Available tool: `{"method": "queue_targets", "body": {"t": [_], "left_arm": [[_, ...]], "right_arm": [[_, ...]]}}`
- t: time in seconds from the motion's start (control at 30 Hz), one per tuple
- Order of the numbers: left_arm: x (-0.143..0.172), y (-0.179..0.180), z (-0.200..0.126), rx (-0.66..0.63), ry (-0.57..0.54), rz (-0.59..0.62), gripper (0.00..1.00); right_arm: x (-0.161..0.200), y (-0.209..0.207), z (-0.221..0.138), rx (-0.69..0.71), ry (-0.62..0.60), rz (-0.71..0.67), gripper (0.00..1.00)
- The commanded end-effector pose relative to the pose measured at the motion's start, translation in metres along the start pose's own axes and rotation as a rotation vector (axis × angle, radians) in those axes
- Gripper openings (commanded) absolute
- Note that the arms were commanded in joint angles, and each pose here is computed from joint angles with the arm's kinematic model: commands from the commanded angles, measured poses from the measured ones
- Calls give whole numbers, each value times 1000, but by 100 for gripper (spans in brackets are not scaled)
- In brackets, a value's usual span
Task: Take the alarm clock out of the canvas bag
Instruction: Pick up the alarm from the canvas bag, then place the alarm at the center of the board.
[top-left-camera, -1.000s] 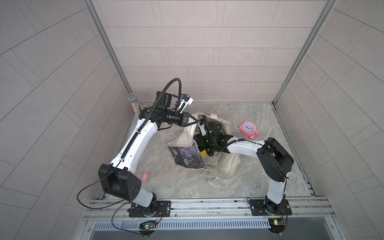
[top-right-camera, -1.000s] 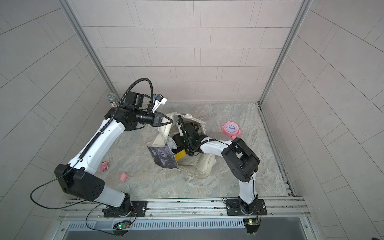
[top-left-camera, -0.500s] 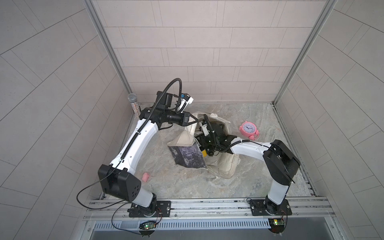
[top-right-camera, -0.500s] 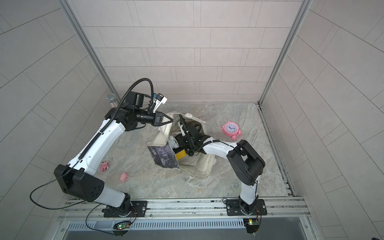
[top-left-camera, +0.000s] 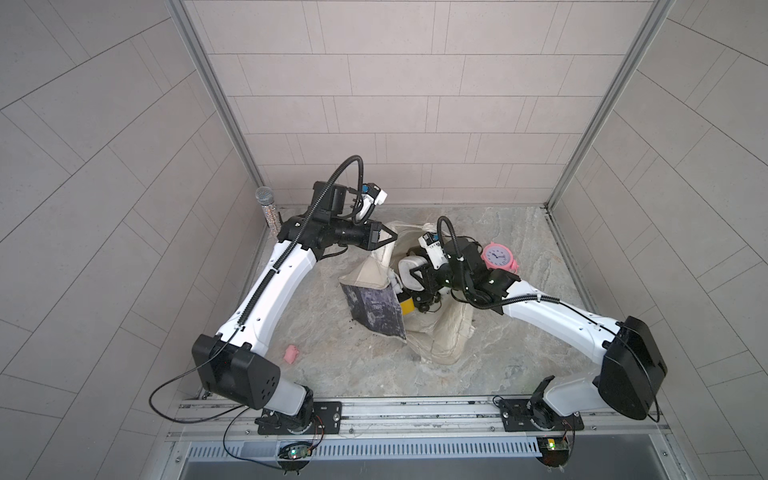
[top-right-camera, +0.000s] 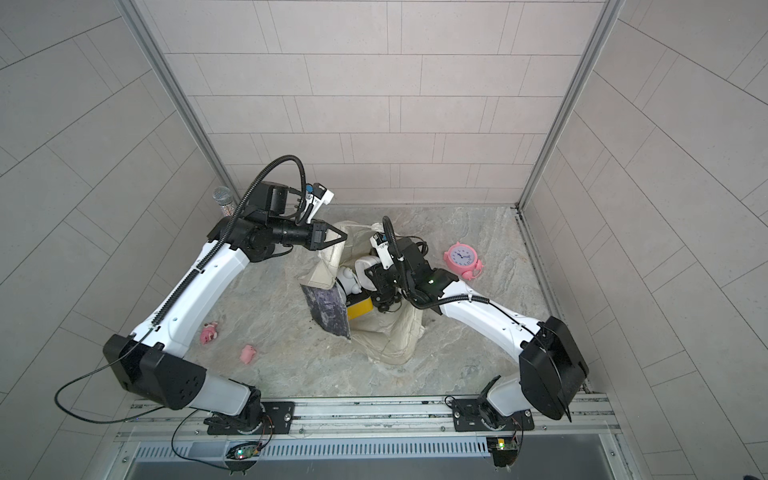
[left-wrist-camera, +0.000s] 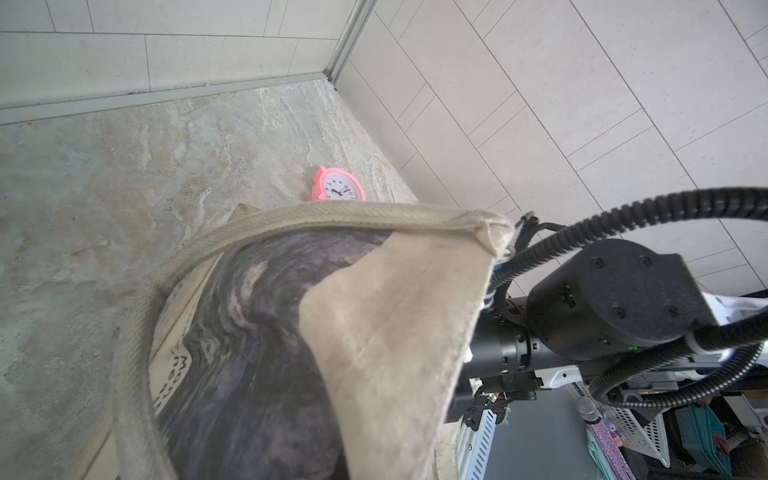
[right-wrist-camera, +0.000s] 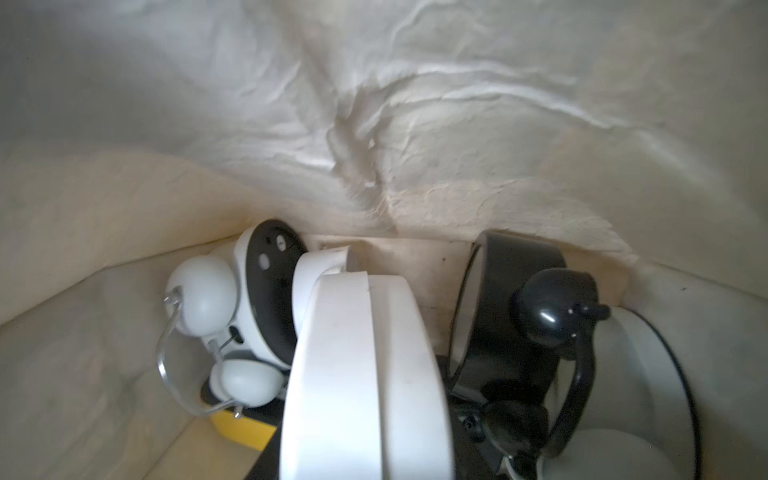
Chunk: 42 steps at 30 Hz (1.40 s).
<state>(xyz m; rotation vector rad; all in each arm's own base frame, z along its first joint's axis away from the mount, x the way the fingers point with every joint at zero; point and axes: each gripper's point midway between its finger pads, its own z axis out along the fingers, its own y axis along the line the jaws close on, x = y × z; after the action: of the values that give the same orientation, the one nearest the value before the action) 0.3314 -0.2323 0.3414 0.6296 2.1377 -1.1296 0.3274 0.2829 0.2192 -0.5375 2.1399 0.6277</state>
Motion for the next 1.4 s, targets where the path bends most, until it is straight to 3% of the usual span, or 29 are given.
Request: {"method": "queue_targets", "body": {"t": [0.0,0.2,0.6,0.87,1.0,1.13,1.37], "left_arm": [[-39,-29,-31,21,-162,142,0],[-39,-22,-32,-15,-170,124,0],[-43,-11,-39,-80,-191,105,0],[-43,-4,-41,-98,-191,96,0],[-42,-5,-42,-95,-189,97,0],[-41,-6,-41,-87,-186,95,0],[-41,-9,-40,-62,-196,88,0]], "right_arm": [[-43,4,-41,-12,-130,-12,24],[-58,23,-79,-96,-149,-31,24],[-69,25,-130,-126,-203,-17,24],[-129,14,-199,-238,-353,115,23],[-147,-21,-218,-163,-416,178,23],[-150,-80,-230,-14,-482,298,23],[-108,-174,-209,231,-464,515,24]]}}
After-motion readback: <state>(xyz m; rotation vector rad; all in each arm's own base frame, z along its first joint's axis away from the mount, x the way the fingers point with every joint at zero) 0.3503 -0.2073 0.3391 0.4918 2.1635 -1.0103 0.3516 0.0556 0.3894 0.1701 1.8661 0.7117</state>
